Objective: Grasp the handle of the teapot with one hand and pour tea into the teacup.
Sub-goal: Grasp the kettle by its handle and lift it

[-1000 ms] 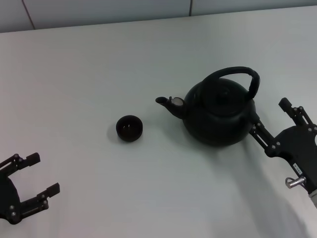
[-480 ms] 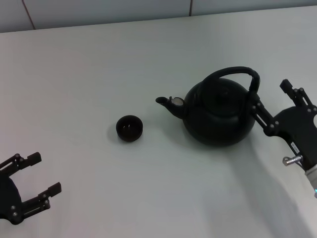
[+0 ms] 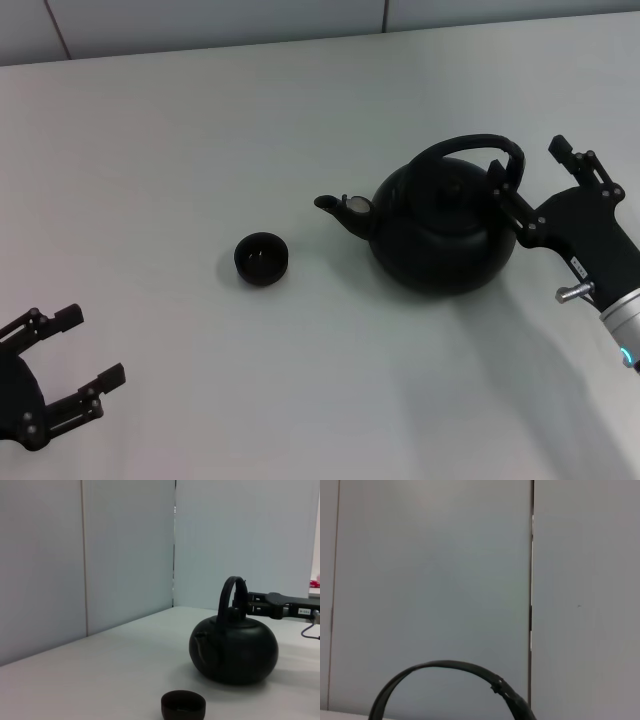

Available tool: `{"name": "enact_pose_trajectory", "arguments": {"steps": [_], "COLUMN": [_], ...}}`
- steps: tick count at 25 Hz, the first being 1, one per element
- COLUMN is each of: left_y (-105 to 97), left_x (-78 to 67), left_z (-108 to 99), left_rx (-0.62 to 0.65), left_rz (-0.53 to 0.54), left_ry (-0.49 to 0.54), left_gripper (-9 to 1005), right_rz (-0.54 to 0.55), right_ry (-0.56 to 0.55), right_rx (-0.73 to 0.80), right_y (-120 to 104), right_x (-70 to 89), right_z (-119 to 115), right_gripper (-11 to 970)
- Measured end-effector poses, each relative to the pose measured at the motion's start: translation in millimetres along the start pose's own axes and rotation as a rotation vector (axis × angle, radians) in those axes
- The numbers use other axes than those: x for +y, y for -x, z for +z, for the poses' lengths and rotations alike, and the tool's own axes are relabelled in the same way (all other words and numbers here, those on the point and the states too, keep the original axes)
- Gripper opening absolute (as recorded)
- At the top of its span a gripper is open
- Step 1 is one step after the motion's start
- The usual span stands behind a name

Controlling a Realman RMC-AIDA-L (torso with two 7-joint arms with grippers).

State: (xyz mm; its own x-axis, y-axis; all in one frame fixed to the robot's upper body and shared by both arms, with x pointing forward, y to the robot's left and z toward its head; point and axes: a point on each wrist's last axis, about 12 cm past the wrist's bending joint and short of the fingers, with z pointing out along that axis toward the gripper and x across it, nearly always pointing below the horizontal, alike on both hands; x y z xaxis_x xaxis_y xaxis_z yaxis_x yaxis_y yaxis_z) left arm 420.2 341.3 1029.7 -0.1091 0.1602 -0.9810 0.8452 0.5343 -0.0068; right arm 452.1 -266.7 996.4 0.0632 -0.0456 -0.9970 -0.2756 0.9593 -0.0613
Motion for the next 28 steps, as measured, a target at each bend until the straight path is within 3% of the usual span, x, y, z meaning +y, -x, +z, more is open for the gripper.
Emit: {"name": "enact_pose_trajectory", "arguments": {"steps": [17, 22, 25, 28], "left_y": [1.6, 1.4, 1.4, 1.5], "left_x": [-0.9, -1.4, -1.5, -1.5], "left_z": [-1.9, -1.5, -1.3, -0.6], "left_rx": [-0.025, -0.025, -0.026, -0.027], "left_rz": [-0.006, -0.008, -0.008, -0.008], "left_ry": [0.014, 0.013, 0.012, 0.012], "left_gripper": [801, 801, 801, 801], "right_rz": [0.002, 0.002, 0.002, 0.004], "right_ry": [0.023, 0.026, 0.026, 0.024], "right_rx": [0.012, 0.011, 0.010, 0.009], "right_y": [-1.2, -1.1, -0.9, -0.8], "right_x": [4.0, 4.9, 5.0, 5.3], "right_z": [1.5, 2.2, 2.6, 3.0], "right_gripper": [709, 470, 231, 192]}}
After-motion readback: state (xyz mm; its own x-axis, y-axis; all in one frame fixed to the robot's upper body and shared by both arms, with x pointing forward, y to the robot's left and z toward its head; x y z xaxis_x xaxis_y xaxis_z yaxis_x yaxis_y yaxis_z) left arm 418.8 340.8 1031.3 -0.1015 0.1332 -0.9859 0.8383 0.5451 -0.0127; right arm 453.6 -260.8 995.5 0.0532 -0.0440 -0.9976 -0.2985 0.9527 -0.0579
